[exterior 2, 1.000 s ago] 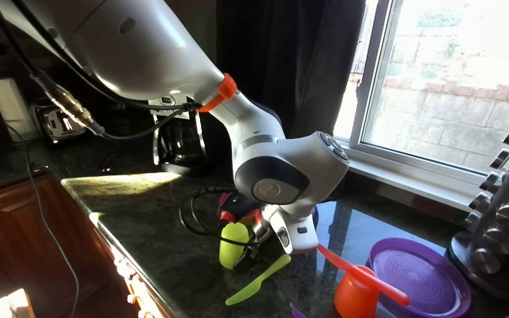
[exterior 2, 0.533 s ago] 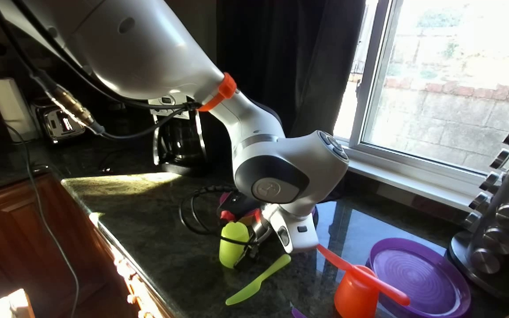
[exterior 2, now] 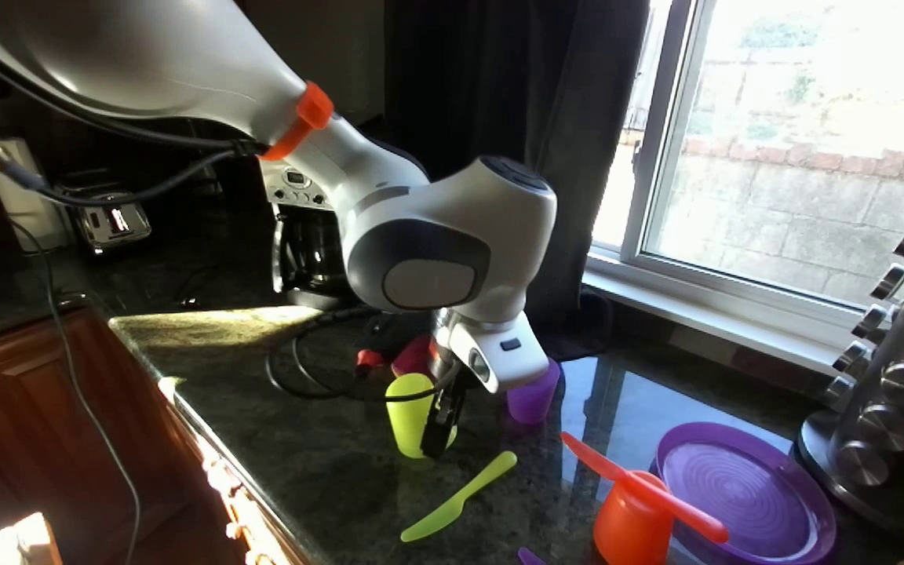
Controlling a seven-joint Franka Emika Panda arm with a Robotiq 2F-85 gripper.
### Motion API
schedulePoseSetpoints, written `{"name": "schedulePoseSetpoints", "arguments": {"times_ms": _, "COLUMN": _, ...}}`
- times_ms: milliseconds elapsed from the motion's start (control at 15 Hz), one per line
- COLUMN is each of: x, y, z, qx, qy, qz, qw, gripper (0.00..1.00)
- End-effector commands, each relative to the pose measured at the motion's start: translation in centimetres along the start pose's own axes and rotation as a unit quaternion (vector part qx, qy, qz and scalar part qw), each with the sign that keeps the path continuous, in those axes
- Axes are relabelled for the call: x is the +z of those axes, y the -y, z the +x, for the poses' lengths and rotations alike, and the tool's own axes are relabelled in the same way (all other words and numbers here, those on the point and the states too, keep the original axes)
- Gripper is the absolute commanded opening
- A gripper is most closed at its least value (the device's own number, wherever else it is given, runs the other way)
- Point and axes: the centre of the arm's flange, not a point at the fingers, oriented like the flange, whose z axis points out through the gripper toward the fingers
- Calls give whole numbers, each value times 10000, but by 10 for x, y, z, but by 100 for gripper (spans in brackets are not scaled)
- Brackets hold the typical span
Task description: Put the yellow knife on the counter, then turn the yellow cup around
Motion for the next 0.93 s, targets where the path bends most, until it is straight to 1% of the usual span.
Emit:
{"name": "schedulePoseSetpoints", "arguments": {"times_ms": 0, "x": -17, "y": -23, "z": -47, "qx": -131, "qy": -1002, "qz": 186, "qw": 9947, "gripper": 46}}
{"name": "schedulePoseSetpoints", "arguments": {"times_ms": 267, "x": -15, "y": -23, "z": -63, "qx": -197, "qy": -1944, "qz": 493, "qw": 9795, "gripper": 46}}
{"name": "schedulePoseSetpoints", "arguments": {"times_ms": 533, "x": -2, "y": -19, "z": -71, "qx": -152, "qy": -2548, "qz": 669, "qw": 9646, "gripper": 46}}
{"name": "schedulePoseSetpoints", "arguments": {"times_ms": 733, "x": 2, "y": -20, "z": -73, "qx": -134, "qy": -2934, "qz": 642, "qw": 9537, "gripper": 46}}
{"name": "schedulePoseSetpoints", "arguments": {"times_ms": 867, "x": 1, "y": -23, "z": -73, "qx": -147, "qy": -3086, "qz": 555, "qw": 9495, "gripper": 46}}
